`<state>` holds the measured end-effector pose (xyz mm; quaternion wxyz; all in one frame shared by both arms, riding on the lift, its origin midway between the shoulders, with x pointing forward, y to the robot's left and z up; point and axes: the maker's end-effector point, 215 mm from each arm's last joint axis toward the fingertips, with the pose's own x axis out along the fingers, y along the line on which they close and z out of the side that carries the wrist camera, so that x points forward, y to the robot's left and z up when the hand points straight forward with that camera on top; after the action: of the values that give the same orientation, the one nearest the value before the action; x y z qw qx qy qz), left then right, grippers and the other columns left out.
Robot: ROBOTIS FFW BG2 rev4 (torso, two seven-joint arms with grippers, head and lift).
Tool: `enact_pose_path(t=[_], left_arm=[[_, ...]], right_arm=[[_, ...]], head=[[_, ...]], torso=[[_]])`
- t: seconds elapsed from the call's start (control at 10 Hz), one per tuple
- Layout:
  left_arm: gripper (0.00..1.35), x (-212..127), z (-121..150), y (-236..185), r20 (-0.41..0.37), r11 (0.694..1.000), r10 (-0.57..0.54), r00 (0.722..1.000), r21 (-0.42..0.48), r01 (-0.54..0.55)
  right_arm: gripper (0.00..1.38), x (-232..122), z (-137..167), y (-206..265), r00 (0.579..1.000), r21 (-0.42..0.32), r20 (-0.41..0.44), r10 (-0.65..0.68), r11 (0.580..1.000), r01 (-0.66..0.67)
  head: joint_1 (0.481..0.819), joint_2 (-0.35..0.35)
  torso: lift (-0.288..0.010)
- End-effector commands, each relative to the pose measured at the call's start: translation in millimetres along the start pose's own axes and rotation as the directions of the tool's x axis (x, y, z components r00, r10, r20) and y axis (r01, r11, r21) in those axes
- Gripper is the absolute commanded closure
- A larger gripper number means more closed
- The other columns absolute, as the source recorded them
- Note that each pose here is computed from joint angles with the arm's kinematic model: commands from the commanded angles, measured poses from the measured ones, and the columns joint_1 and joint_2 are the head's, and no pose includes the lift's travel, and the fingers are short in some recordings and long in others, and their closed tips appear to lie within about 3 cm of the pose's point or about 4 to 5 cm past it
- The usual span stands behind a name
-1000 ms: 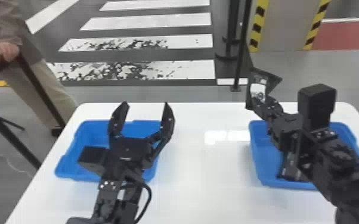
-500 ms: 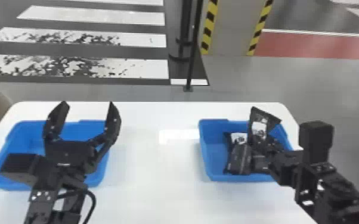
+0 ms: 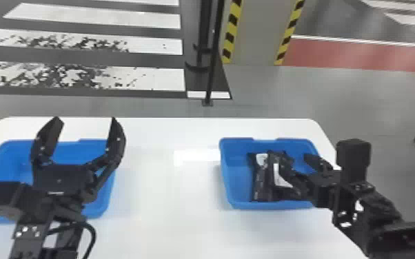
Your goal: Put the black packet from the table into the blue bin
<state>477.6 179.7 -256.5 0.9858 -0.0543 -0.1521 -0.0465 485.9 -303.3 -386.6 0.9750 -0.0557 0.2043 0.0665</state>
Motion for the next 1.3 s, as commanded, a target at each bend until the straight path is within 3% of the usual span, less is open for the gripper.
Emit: enact_pose_path(t=[0.0, 0.2, 0.4, 0.5, 0.9, 1.2], left_arm=[[0.09, -0.9, 5.5, 2.8, 0.014, 1.0, 0.005, 1.0, 0.003, -0.005], [0.09, -6.2, 17.3, 7.9, 0.036, 1.0, 0.014, 0.999, 0.004, -0.014], [0.09, -16.1, 25.6, 8.3, 0.041, 1.0, 0.013, 0.999, 0.004, -0.013], [0.09, -19.9, 31.0, 7.8, 0.045, 1.0, 0.011, 0.999, 0.003, -0.012], [0.09, -35.9, 28.9, 12.8, -0.015, 1.0, 0.019, 1.0, 0.003, -0.019], [0.09, -37.6, 18.2, 18.7, -0.059, 1.0, 0.026, 0.998, 0.014, -0.026]], right_arm=[[0.09, -20.9, 24.1, 12.9, 0.995, -0.007, 0.094, 0.028, 1.0, -0.028], [0.09, -69.6, 78.8, 43.2, 0.963, -0.037, 0.26, 0.071, 0.997, -0.064], [0.09, -110.2, 130.3, 62.8, 0.894, -0.049, 0.435, 0.108, 0.994, -0.096], [0.09, -123.0, 140.9, 63.4, 0.873, -0.043, 0.477, 0.1, 0.995, -0.091], [0.09, -118.5, 113.5, 42.0, 0.895, 0.028, 0.444, 0.036, 0.998, -0.054], [0.09, -117.4, 112.4, 38.2, 0.901, 0.036, 0.433, 0.022, 0.998, -0.042]], head=[[0.695, -0.144], [0.695, -0.118], [0.695, -0.084], [0.695, -0.067], [0.695, -0.065], [0.695, -0.081]], torso=[[-0.11], [-0.11], [-0.11], [-0.11], [-0.11], [-0.11]])
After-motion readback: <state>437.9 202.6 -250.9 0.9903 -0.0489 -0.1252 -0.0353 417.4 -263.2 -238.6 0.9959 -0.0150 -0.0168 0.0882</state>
